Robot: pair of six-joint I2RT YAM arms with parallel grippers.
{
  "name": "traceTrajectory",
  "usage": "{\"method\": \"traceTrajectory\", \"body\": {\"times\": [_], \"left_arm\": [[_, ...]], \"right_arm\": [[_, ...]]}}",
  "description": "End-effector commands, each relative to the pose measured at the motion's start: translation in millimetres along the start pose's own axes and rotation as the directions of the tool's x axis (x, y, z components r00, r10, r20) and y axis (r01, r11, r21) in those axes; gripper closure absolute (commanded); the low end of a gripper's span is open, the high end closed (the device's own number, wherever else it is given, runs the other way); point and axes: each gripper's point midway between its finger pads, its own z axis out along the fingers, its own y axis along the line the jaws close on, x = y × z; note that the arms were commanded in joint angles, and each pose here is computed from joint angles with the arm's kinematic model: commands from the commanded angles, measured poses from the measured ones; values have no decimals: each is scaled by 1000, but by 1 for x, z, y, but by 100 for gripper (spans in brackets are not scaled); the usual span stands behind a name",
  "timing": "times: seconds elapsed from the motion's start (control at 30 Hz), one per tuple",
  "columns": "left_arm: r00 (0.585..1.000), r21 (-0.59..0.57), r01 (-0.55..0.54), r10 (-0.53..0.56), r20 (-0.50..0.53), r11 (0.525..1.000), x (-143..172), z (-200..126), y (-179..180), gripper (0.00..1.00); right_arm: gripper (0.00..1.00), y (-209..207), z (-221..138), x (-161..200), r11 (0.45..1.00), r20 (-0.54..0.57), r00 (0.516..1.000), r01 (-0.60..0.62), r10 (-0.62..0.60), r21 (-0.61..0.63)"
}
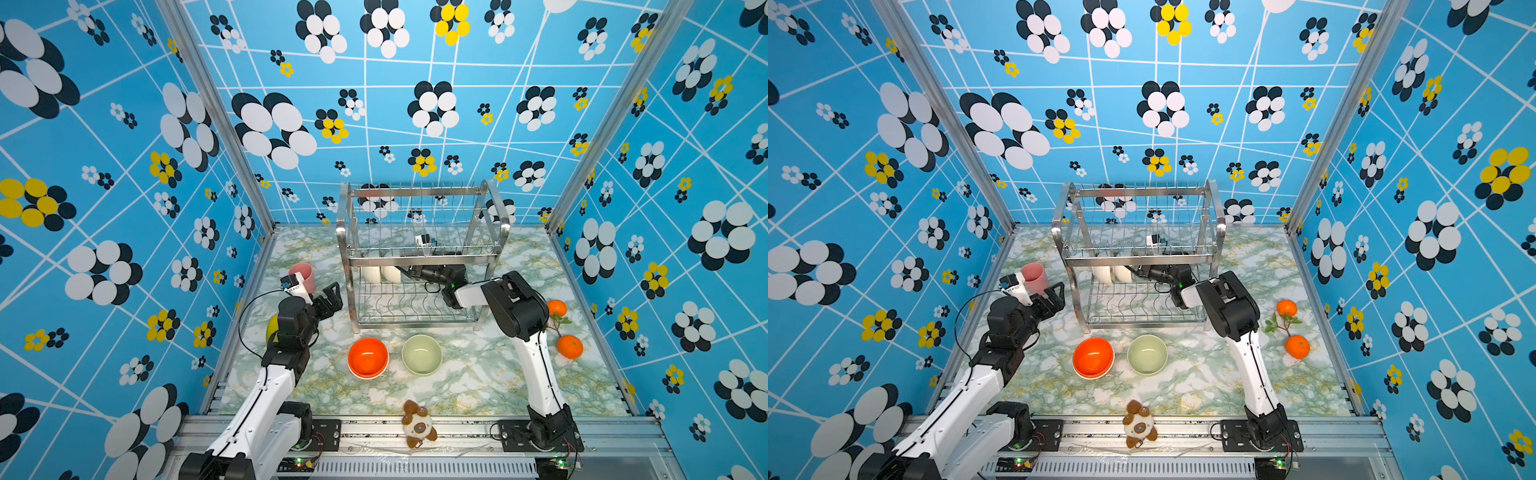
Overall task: Load bowls into a dish rack
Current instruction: Place the bowl in the dish rack.
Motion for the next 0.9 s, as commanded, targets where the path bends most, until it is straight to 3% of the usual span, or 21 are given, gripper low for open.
{"method": "traceTrajectory", "body": {"times": [0.0,0.27,0.87], "left_arm": [[998,13,-16,15,55,1000,-20,-1,-8,1],[998,13,-13,12,55,1000,-20,-1,-7,1],[998,19,-11,10,60,1000,-22,-4,-9,1]], "right_arm": [[88,7,-6,-8,999,17,999,35,-35,2],[85,4,-10,-8,999,12,999,41,-41,24],[63,10,-18,-10,996,36,997,63,-66,70]]}}
